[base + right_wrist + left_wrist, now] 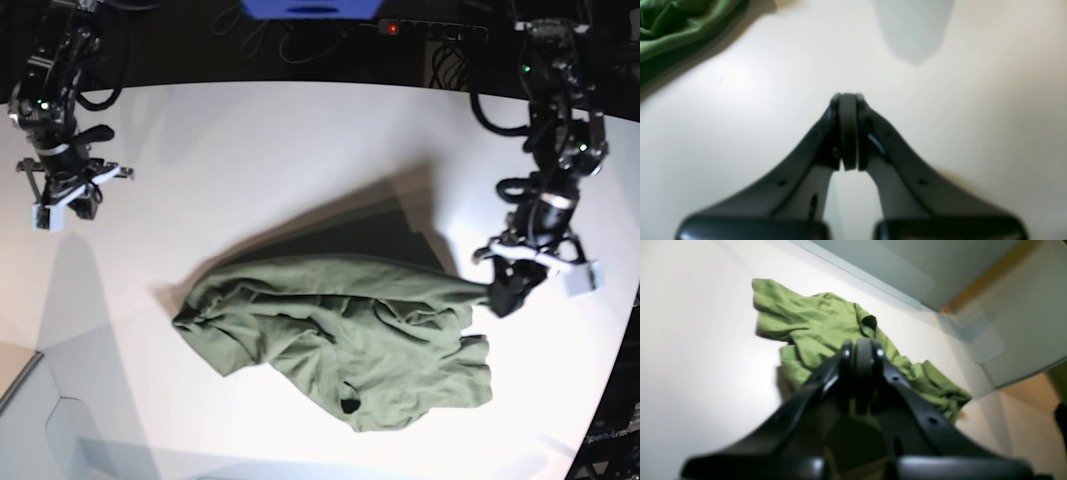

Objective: Layout the t-shirt on the table in an organized manner, then fold the t-shirt properly
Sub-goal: 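Grasp a t-shirt edge with the left gripper and pull it outward, then grasp the opposite t-shirt edge with the right gripper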

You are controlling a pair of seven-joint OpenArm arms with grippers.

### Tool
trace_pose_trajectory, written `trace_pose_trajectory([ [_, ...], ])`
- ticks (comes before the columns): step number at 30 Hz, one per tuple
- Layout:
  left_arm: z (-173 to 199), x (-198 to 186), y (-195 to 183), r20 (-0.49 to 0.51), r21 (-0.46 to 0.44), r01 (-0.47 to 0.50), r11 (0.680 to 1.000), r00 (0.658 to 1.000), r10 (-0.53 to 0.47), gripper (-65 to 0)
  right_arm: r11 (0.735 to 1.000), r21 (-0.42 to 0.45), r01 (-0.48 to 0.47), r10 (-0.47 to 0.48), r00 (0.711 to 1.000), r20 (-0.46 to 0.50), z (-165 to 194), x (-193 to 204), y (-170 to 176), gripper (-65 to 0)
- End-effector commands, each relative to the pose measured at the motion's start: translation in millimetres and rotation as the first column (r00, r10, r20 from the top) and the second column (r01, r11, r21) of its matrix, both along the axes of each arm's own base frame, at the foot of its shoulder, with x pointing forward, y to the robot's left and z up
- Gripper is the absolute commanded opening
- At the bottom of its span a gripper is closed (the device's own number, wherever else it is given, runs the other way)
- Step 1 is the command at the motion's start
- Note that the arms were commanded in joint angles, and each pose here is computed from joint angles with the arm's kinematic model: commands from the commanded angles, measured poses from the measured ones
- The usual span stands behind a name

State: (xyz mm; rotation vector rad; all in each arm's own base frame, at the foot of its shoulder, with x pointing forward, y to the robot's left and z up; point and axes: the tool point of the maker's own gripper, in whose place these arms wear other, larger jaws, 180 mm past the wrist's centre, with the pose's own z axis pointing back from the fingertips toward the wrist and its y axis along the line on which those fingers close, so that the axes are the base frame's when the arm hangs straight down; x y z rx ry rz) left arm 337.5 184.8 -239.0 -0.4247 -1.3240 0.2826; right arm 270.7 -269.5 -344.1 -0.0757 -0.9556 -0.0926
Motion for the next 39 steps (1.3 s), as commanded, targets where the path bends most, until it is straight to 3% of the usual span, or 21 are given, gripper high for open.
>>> trace_pose_trajectory([
  [1,10.3,-2.4,13.9,0.037,0.017,-0.036,0.999,0.999,0.035,-64.7,0.999,-0.032,-0.007,0.009,0.997,0.071,21.5,12.0,-6.7,-65.0],
  [6,-19.9,-29.5,72.4,-0.055,0.055,-0.178,0.982,0.982,0.181,-64.7,0.999,-0.049,-0.021,0.027,0.990,0.139,44.6,35.9,-6.9,-64.9],
  [12,-63.9,-59.6,117.7,-0.182,0.084,-0.285,0.955,0.938,0.296,-64.7,0.977,-0.045,-0.209,0.212,0.975,0.070,45.6,71.3,52.7,-54.0],
  [14,-76.7,-69.7,129.1,-0.218,0.093,-0.312,0.946,0.920,0.325,-64.7,0.956,-0.038,-0.293,0.294,0.954,0.063,47.1,81.1,85.2,-51.6],
  [17,-86.6,-83.1,142.7,-0.248,0.103,-0.348,0.932,0.898,0.363,-64.7,0.903,-0.015,-0.429,0.429,0.902,0.038,37.8,93.0,141.1,-47.3],
  [19,-88.5,-87.9,146.2,-0.256,0.108,-0.357,0.928,0.892,0.373,-64.7,0.880,0.016,-0.476,0.476,0.880,0.005,22.8,102.5,165.2,-44.0],
  [22,-92.3,-94.9,148.5,-0.270,0.117,-0.360,0.925,0.885,0.379,-64.7,0.858,0.057,-0.510,0.513,0.858,-0.042,5.3,125.8,190.0,-37.8],
  [27,-94.0,-96.7,147.9,-0.275,0.116,-0.361,0.925,0.884,0.379,-64.7,0.859,0.092,-0.503,0.509,0.859,-0.059,2.1,158.0,201.3,-32.6],
  [31,-96.4,-97.7,144.6,-0.279,0.109,-0.364,0.925,0.882,0.380,-64.7,0.861,0.116,-0.496,0.504,0.862,-0.057,-6.0,167.3,205.8,-32.1],
  [39,-96.2,-96.6,143.8,-0.277,0.105,-0.366,0.925,0.882,0.381,-64.7,0.817,0.116,-0.565,0.575,0.815,-0.074,-20.4,148.3,236.8,-32.3],
])
